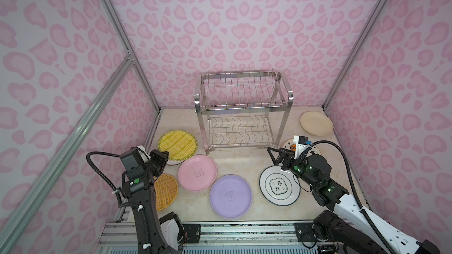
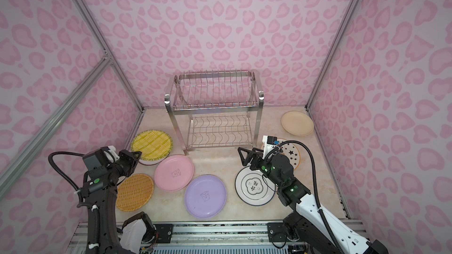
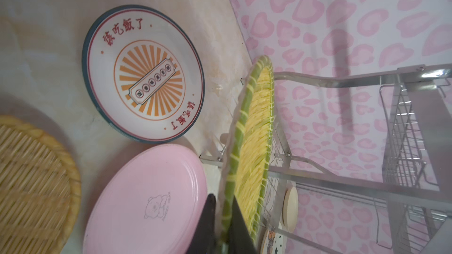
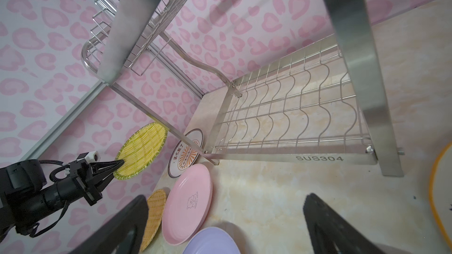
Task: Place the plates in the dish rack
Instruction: 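Lift the yellow woven plate upright and carry it toward the right gripper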
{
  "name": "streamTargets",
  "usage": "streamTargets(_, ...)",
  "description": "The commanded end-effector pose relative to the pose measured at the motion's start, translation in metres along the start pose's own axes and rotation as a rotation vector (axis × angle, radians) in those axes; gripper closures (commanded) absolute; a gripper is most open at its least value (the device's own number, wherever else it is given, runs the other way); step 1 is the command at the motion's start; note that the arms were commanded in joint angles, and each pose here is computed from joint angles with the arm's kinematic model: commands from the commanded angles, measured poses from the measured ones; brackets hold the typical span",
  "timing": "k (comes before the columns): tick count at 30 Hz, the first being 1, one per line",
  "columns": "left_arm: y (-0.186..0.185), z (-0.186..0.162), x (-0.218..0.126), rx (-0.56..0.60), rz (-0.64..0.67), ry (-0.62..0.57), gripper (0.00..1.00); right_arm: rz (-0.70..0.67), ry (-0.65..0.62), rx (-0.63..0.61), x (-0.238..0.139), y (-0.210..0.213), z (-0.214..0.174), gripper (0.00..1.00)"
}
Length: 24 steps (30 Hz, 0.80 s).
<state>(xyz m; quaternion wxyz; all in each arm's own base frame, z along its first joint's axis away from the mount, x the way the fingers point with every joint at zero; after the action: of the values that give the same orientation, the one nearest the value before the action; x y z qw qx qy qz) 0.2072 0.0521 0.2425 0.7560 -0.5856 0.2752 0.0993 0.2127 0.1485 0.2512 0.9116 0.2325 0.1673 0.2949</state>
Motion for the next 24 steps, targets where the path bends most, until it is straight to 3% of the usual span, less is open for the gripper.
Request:
streamTargets(1, 0.008, -0.028, -0.015, 0.054, -0.004, 0.102, 0.96, 0.03, 0.005, -0.002, 0.005, 0.006, 0.002, 0.01)
streamTargets(8, 0.013, -0.073, -0.03, 0.127, -0.072, 0.232, 0.96, 0.051, 0.053, 0.011, 0.012, 0.015, 0.006, 0.0)
streamTargets(14, 0.004, -0.102, -0.04, 0.21, -0.178, 0.381, 0.96, 0.157, 0.118, 0.107, 0.006, 0.031, 0.009, 0.0)
streamTargets(24, -0.033, -0.122, -0.057, 0.285, -0.412, 0.528, 0.96, 0.238, 0.193, 0.167, -0.014, 0.05, 0.016, 0.07)
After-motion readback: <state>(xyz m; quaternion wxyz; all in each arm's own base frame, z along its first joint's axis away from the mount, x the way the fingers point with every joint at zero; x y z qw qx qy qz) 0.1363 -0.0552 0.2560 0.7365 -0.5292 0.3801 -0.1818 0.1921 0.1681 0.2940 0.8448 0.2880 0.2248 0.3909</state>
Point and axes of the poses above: each gripper's point midway between its finger pads, its own x axis out along the fingers, its own y axis along the line the jaws close on, z = x × y, the point moved 7 cm from there along -x, back along the fingers, and after that the axes turned 10 degrees about -x, right-handed, at the moved point
